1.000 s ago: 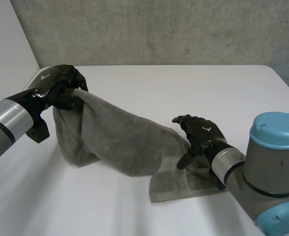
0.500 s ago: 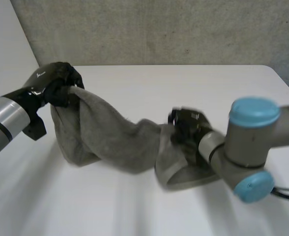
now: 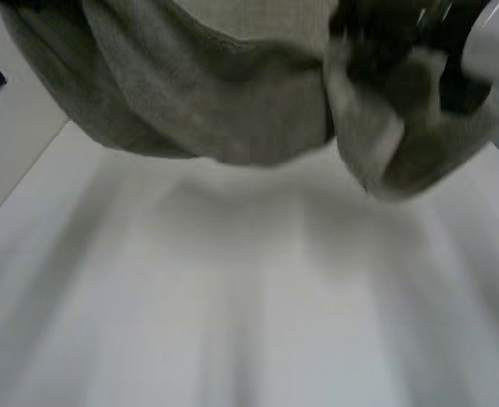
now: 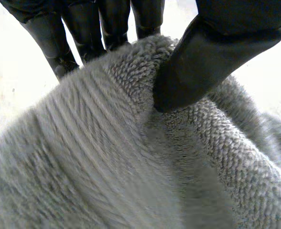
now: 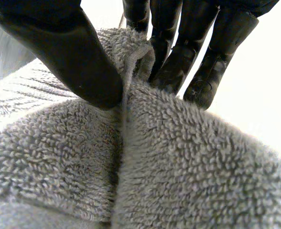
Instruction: Fold the towel.
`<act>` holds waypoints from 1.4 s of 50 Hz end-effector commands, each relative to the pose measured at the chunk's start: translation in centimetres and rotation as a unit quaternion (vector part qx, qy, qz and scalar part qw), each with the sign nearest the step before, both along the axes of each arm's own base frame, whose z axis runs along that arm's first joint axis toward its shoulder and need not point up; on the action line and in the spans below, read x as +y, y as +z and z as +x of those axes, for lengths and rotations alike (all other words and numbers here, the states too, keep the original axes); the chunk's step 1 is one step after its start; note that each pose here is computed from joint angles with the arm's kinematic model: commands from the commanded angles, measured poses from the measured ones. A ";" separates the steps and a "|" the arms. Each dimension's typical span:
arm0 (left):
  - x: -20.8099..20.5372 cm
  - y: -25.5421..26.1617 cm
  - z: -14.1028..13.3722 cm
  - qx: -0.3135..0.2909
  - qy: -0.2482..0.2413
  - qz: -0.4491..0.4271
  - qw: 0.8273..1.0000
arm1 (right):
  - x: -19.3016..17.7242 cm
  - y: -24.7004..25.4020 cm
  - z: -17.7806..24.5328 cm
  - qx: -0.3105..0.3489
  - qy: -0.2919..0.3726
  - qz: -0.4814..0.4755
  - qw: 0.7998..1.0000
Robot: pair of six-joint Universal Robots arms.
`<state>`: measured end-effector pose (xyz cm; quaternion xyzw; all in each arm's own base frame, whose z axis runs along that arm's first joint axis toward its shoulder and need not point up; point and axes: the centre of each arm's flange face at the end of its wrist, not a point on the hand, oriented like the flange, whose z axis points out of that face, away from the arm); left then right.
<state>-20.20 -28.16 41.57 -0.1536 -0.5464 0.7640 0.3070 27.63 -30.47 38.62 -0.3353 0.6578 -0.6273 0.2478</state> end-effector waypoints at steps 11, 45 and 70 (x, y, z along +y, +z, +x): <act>2.5 -16.3 -2.8 -0.044 -0.108 0.216 0.969 | -0.1 -10.6 0.2 0.303 -0.011 -0.115 0.946; 2.6 -15.1 -1.7 -0.041 -0.093 0.181 0.978 | -1.2 -20.5 0.0 -0.020 -0.189 0.153 0.970; 0.8 -6.9 0.5 -0.033 -0.045 0.049 0.997 | 0.7 0.2 -4.1 -0.108 -0.075 -0.012 0.991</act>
